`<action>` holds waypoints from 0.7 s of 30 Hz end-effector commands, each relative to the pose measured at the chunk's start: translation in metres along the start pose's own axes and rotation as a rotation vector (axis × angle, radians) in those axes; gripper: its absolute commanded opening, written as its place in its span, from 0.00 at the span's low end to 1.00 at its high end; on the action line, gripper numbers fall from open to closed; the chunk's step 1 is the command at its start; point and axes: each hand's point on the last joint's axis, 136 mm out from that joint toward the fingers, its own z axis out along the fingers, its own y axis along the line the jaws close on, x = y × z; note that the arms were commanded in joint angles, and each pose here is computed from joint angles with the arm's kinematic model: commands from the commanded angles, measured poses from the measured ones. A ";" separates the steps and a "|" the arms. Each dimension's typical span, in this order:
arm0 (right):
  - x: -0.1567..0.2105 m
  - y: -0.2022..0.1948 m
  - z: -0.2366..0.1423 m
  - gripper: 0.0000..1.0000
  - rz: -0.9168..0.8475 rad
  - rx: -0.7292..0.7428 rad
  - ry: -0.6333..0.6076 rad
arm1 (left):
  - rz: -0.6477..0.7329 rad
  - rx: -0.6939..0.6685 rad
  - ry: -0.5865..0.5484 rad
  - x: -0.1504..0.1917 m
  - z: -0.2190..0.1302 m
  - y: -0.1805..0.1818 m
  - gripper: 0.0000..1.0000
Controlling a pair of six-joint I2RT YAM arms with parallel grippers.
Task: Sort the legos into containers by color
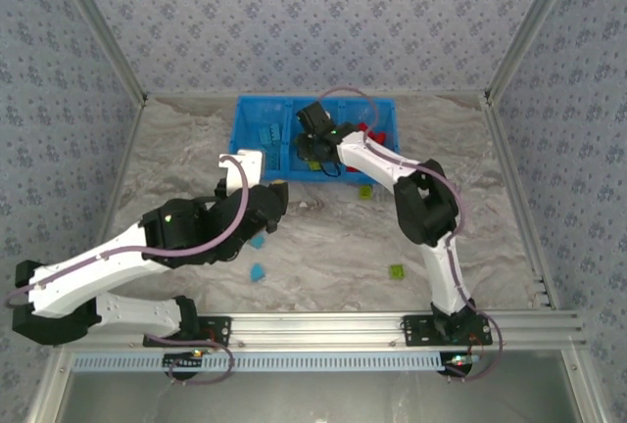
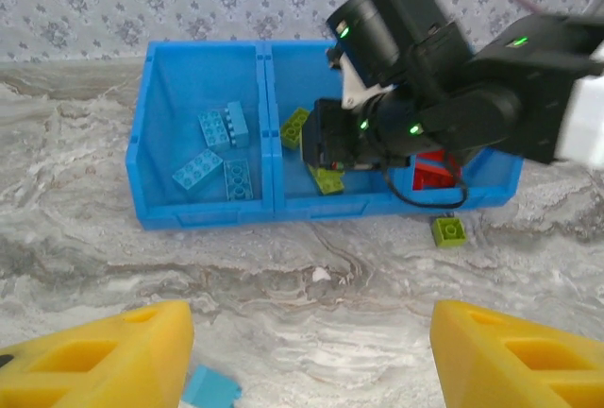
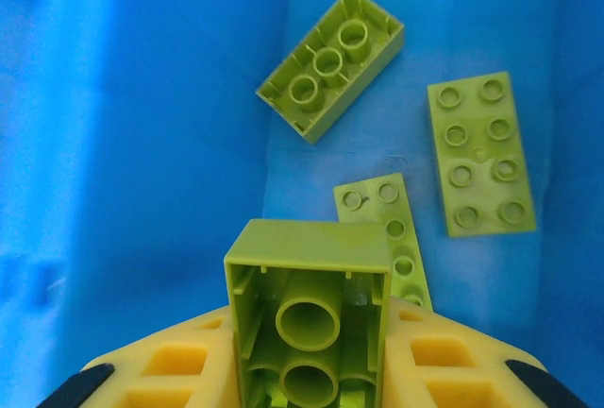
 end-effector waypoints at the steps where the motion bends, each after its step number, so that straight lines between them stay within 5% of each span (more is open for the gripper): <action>1: 0.001 0.005 0.010 0.27 -0.036 -0.043 0.071 | 0.041 -0.011 -0.004 -0.014 -0.002 -0.007 0.67; 11: 0.015 0.006 0.041 0.34 0.013 -0.113 0.165 | 0.083 -0.059 0.029 -0.008 0.012 -0.020 0.67; 21: 0.010 0.006 0.027 0.57 -0.011 -0.124 0.152 | 0.082 -0.051 0.051 0.001 0.017 -0.027 0.67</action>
